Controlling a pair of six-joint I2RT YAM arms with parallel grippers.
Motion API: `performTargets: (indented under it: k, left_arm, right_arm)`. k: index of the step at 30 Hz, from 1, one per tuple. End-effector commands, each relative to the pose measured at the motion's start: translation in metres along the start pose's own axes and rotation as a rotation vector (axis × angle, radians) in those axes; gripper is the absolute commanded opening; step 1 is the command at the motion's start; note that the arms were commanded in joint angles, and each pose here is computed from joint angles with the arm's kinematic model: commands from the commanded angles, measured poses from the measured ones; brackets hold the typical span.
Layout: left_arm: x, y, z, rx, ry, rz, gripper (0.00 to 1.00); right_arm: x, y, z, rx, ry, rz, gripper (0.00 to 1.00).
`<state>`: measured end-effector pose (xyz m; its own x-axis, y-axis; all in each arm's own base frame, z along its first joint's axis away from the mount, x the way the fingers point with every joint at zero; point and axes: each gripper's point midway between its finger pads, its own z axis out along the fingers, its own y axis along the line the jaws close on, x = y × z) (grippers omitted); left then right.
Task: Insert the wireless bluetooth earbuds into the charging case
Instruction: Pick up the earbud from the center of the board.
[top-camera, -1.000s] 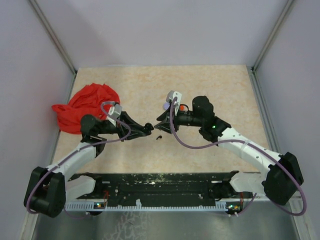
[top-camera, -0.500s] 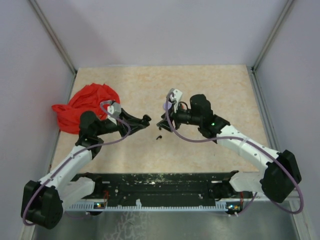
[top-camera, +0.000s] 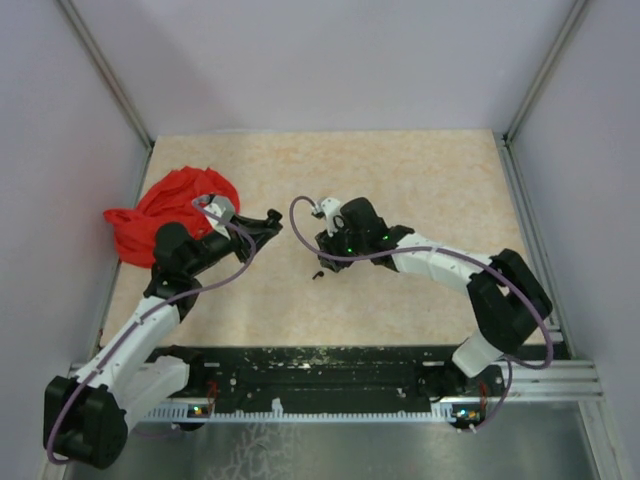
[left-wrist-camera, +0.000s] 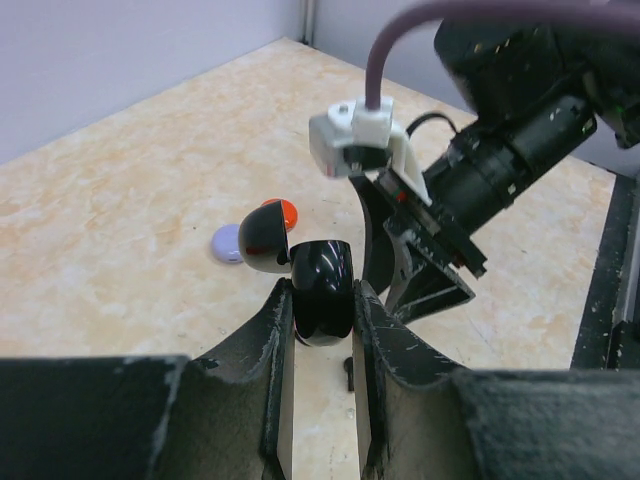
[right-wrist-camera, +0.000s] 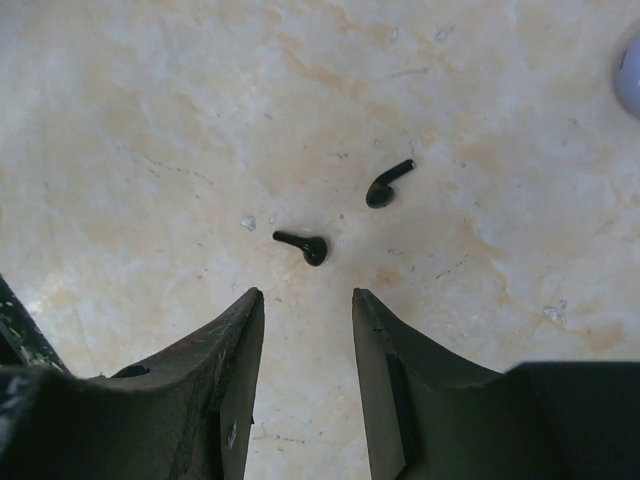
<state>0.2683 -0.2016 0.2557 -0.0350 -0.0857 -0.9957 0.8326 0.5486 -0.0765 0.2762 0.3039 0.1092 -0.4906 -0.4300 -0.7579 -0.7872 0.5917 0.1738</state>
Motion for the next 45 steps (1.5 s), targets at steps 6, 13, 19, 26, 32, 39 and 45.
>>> performTargets:
  k: [6, 13, 19, 26, 32, 39, 45]
  left_arm:
    - [-0.007, 0.014, -0.003, -0.069, -0.012, -0.005, 0.0]
    - [-0.008, 0.013, -0.004, -0.064, -0.017, -0.008, 0.0]
    - [-0.01, 0.015, -0.006, -0.078, -0.022, -0.009, 0.0]
    - [-0.01, 0.016, -0.006, -0.081, -0.025, -0.015, 0.0]
    - [-0.009, 0.017, -0.006, -0.083, -0.024, -0.022, 0.0]
    - [-0.009, 0.017, -0.006, -0.081, -0.024, -0.022, 0.0]
    - [-0.008, 0.016, -0.005, -0.069, -0.027, -0.022, 0.0]
  right_arm:
    - [0.024, -0.009, 0.038, 0.043, 0.099, -0.082, 0.39]
    - [0.034, -0.008, 0.055, 0.022, 0.117, -0.12, 0.4]
    - [0.039, -0.004, 0.065, 0.002, 0.129, -0.157, 0.41]
    - [0.045, -0.002, 0.072, -0.008, 0.154, -0.194, 0.4]
    - [0.051, -0.001, 0.076, -0.007, 0.183, -0.211, 0.33]
    - [0.059, -0.004, 0.07, 0.016, 0.22, -0.23, 0.27]
    - [0.054, -0.003, 0.06, 0.026, 0.211, -0.23, 0.16]
